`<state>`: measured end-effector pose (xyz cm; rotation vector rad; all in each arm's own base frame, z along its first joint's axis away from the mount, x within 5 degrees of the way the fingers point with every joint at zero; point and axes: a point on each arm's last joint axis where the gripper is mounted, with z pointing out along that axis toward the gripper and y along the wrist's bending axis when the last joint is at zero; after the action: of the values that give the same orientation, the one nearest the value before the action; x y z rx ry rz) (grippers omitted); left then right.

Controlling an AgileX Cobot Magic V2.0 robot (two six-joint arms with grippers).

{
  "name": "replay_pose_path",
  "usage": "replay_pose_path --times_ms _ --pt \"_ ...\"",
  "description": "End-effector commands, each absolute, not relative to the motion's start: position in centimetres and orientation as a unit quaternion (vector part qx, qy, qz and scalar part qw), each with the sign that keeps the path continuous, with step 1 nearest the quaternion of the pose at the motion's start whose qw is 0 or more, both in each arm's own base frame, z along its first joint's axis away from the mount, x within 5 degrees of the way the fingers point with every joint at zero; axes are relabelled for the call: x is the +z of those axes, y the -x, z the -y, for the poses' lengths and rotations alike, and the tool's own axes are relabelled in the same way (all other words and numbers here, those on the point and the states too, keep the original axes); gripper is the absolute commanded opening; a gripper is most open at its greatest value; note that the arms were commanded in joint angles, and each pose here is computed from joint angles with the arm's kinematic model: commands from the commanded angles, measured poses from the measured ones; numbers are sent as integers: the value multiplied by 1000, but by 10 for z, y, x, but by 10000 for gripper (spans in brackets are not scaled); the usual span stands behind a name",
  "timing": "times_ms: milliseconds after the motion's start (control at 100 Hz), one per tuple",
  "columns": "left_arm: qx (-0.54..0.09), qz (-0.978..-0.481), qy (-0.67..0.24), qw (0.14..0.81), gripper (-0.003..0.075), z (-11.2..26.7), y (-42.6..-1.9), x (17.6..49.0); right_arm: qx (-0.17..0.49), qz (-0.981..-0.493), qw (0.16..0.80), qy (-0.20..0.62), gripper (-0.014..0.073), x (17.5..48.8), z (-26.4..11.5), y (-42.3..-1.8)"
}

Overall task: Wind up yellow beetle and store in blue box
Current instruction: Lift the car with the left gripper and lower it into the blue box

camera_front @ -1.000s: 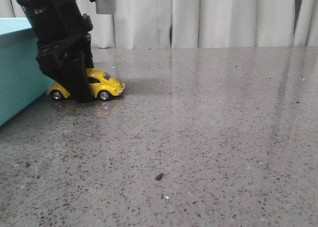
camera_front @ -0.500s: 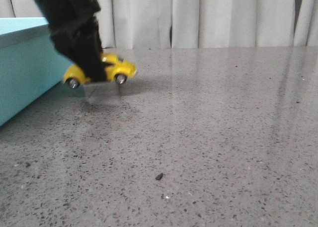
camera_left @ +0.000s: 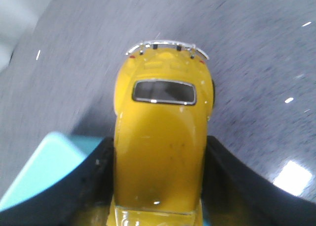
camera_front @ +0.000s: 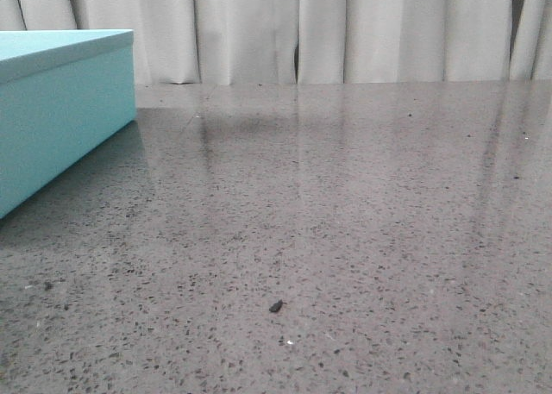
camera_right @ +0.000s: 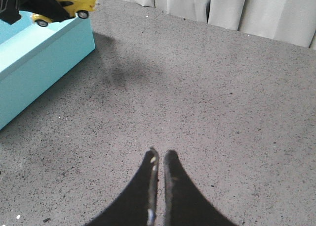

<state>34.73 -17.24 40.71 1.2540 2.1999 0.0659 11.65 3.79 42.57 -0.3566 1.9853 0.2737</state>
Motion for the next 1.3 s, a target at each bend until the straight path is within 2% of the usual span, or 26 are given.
replay_pose_path --times_ms 0,140,240,400,640,830,930,1050,1210,1290 --pt "52 -864 -380 327 99 145 -340 434 115 -804 566 145 -49 439 -38 -117" --pt "37 -911 -243 330 99 109 -353 435 119 -804 565 144 -49 439 -38 -116" --pt "20 -928 -176 328 99 87 -359 434 120 -807 560 146 -49 438 -38 -116" --pt "14 -945 -147 294 99 64 -359 416 123 -811 553 147 -49 437 -39 -115" --pt "23 -975 -123 181 99 42 -364 349 124 -811 552 148 -49 437 -39 -115" --pt "23 -983 -117 141 103 37 -373 322 124 -811 552 148 -49 437 -39 -115" --pt "20 -985 -104 133 153 38 -377 314 124 -813 550 148 -49 436 -39 -115" --pt "19 -988 -94 124 253 38 -379 309 124 -815 546 149 -49 435 -39 -114" --pt "21 -988 -91 120 302 38 -381 306 125 -820 538 152 -49 434 -39 -114" --pt "22 -989 -84 120 361 38 -381 306 126 -822 534 153 -49 433 -40 -113"
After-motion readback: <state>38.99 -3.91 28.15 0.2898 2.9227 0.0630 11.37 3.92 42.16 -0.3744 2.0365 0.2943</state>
